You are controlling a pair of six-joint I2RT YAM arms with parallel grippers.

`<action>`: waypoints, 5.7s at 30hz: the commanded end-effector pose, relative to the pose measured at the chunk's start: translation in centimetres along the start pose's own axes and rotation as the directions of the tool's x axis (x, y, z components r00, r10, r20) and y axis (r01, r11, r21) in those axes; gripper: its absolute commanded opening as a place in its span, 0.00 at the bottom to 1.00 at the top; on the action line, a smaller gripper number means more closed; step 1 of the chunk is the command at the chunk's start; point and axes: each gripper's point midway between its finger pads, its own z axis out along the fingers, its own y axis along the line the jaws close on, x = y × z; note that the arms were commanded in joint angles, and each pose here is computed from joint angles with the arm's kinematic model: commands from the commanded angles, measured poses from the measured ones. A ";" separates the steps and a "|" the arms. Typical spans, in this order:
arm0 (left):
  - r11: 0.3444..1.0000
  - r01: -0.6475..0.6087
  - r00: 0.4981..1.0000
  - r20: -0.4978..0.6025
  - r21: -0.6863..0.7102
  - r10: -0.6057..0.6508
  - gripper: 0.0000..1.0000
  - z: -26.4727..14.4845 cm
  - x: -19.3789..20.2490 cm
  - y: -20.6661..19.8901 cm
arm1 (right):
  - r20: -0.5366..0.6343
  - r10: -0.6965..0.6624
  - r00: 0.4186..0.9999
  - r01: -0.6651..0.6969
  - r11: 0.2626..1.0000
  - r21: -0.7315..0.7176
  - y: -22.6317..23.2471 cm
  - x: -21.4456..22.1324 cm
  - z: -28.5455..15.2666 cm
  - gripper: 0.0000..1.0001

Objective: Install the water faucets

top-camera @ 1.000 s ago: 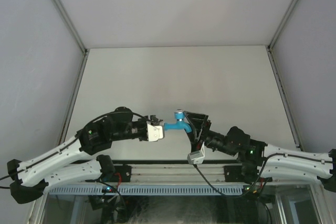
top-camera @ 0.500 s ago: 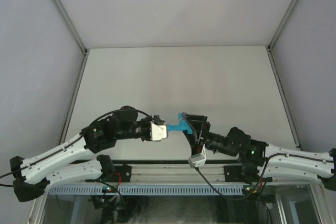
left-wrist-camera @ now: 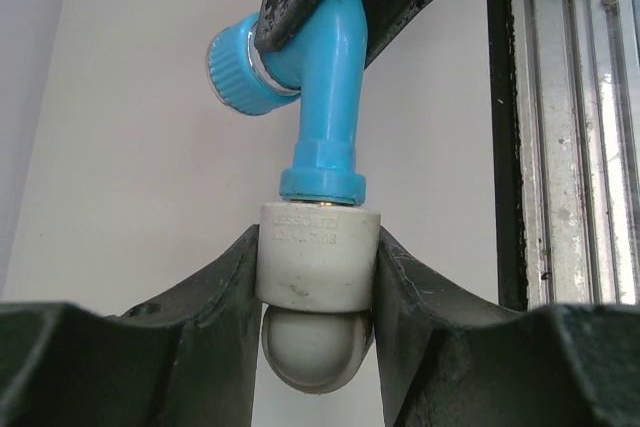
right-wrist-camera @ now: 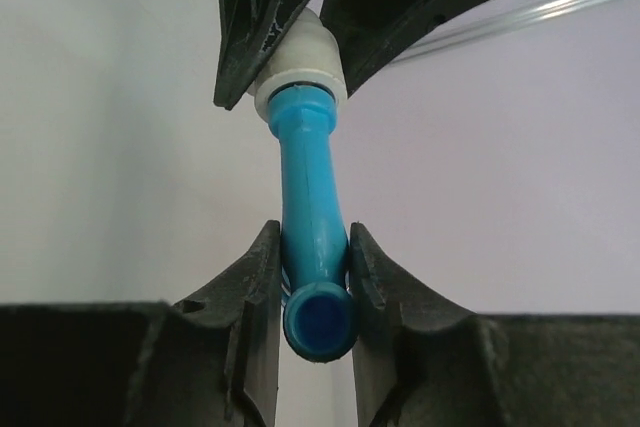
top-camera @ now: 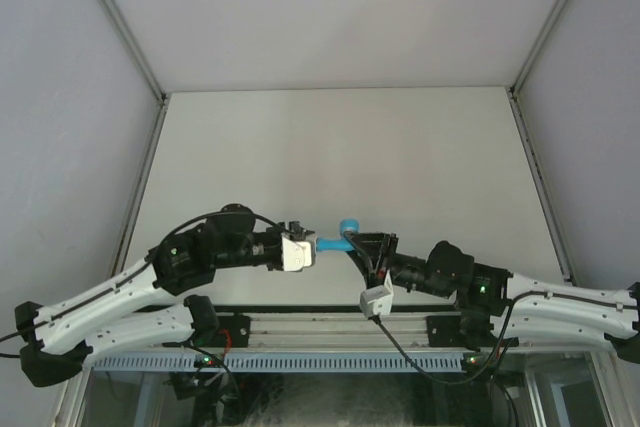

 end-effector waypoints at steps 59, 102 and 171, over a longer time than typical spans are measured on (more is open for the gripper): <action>0.987 -0.043 0.997 0.057 -0.158 0.053 0.00 -2.0 -2.2 3.0 | -0.115 -0.134 0.984 0.143 0.987 0.078 -4.9 2.0 -3.7 0.91; 0.968 -0.082 0.995 0.039 -0.236 0.093 0.00 -0.9 -1.4 4.1 | 0.330 0.844 0.423 -0.901 0.429 0.057 -7.0 -3.8 -1.4 0.00; 0.475 0.660 0.745 0.427 -0.582 -0.512 1.00 -5.0 7.4 11.9 | -0.004 0.754 -0.657 -0.656 -0.568 0.497 14.7 19.8 0.4 0.12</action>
